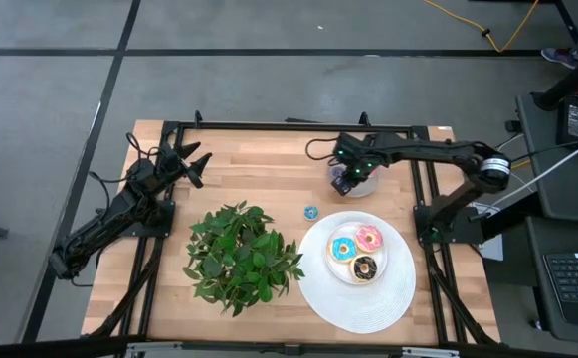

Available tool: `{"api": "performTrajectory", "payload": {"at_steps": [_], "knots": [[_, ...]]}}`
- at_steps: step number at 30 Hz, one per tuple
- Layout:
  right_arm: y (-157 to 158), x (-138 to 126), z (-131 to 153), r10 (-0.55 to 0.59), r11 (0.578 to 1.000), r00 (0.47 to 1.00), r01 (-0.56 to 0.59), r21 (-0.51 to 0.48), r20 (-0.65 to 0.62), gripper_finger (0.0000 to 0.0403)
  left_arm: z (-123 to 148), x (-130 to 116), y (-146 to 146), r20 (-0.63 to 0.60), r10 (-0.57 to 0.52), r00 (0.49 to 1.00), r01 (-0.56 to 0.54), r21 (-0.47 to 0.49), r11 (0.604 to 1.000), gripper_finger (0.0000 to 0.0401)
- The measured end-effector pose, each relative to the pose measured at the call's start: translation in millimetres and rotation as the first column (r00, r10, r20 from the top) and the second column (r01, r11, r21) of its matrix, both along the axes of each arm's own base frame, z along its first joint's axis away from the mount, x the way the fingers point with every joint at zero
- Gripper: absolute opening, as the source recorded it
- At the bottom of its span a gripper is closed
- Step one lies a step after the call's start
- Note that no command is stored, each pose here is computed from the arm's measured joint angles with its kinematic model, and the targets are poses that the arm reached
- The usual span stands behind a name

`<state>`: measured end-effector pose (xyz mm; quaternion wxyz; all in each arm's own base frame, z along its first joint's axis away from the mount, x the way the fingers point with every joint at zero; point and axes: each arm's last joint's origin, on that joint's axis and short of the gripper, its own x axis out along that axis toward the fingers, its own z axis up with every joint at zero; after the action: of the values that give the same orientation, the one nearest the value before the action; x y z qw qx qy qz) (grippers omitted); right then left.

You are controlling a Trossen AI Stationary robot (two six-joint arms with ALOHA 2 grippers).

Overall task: Pick & Place donuts
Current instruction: Put the small dark blue donut onto the gray plate

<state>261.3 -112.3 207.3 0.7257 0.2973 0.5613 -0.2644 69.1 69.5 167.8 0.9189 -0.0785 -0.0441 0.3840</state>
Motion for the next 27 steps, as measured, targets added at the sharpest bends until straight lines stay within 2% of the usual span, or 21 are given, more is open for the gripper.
{"api": "performTrajectory", "payload": {"at_steps": [12, 22, 27], "knots": [[-15, -44, -31, -0.116, 0.993, 0.99, 0.118, 0.028, -0.076, 0.0033, 0, 0, 0, 0.0, 0.0, 1.0, 0.0, 0.0, 1.0, 0.027], [-25, -61, -49, -0.159, 0.987, 0.983, 0.16, 0.013, -0.09, 0.0033, 0, 0, 0, 0.0, 0.0, 1.0, 0.0, 0.0, 1.0, 0.027], [-25, -64, -55, -0.141, 0.99, 0.986, 0.143, 0.01, -0.09, 0.0033, 0, 0, 0, 0.0, 0.0, 1.0, 0.0, 0.0, 1.0, 0.027]]}}
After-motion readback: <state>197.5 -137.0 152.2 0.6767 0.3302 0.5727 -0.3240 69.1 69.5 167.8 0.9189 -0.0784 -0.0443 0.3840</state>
